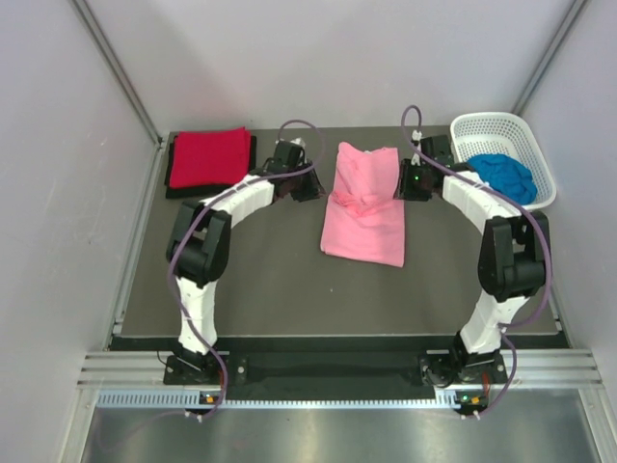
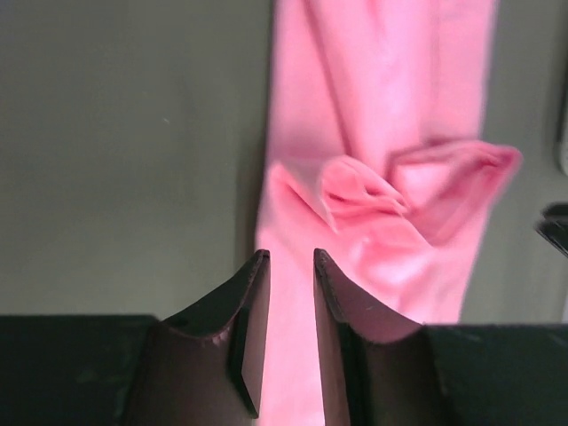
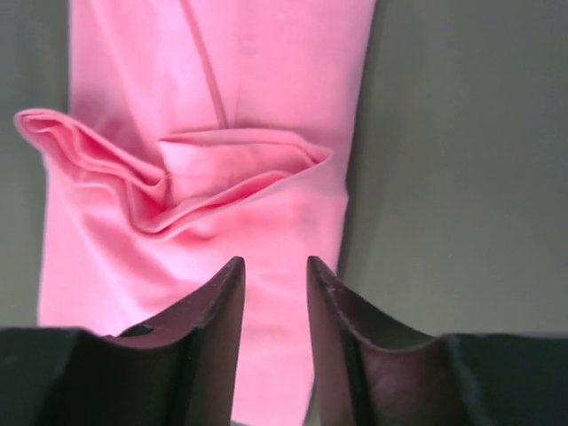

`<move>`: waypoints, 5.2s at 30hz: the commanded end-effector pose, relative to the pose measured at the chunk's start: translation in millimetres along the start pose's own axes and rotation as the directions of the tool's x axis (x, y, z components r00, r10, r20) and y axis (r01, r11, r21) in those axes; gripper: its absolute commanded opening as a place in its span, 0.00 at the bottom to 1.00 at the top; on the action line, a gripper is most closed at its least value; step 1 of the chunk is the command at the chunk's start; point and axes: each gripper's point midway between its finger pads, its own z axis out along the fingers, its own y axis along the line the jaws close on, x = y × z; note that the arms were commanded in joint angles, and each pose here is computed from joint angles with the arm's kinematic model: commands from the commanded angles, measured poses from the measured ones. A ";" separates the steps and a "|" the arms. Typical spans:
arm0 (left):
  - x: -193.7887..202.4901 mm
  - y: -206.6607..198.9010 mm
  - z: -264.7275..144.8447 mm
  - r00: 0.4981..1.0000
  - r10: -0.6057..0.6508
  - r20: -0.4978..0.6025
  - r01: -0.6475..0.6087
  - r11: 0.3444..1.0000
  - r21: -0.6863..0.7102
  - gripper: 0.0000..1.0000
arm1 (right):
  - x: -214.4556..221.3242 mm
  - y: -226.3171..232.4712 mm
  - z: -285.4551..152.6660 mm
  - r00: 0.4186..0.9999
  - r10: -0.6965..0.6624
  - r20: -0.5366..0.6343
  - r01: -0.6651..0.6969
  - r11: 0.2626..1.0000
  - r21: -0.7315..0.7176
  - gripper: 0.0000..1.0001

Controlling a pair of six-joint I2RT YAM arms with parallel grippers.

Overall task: Fold and stack the t-shirts
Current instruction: Fold the tshirt

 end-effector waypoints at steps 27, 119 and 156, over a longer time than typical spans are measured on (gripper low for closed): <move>-1.2 -6.0 27.8 0.905 0.422 -0.051 -0.399 0.885 0.238 0.31 | 10.7 -19.0 13.3 0.967 -0.253 -0.030 0.237 0.937 -0.257 0.50; -21.8 -5.1 66.8 0.984 0.144 -0.106 -0.085 0.897 0.433 0.20 | -33.1 -28.0 82.0 0.999 0.002 -0.032 -0.017 0.883 -0.469 0.11; 117.0 -15.1 -64.9 0.967 0.205 -0.151 -0.121 0.892 0.436 0.40 | 123.6 -8.1 -51.7 0.966 0.181 -0.185 -0.213 0.962 -0.173 0.59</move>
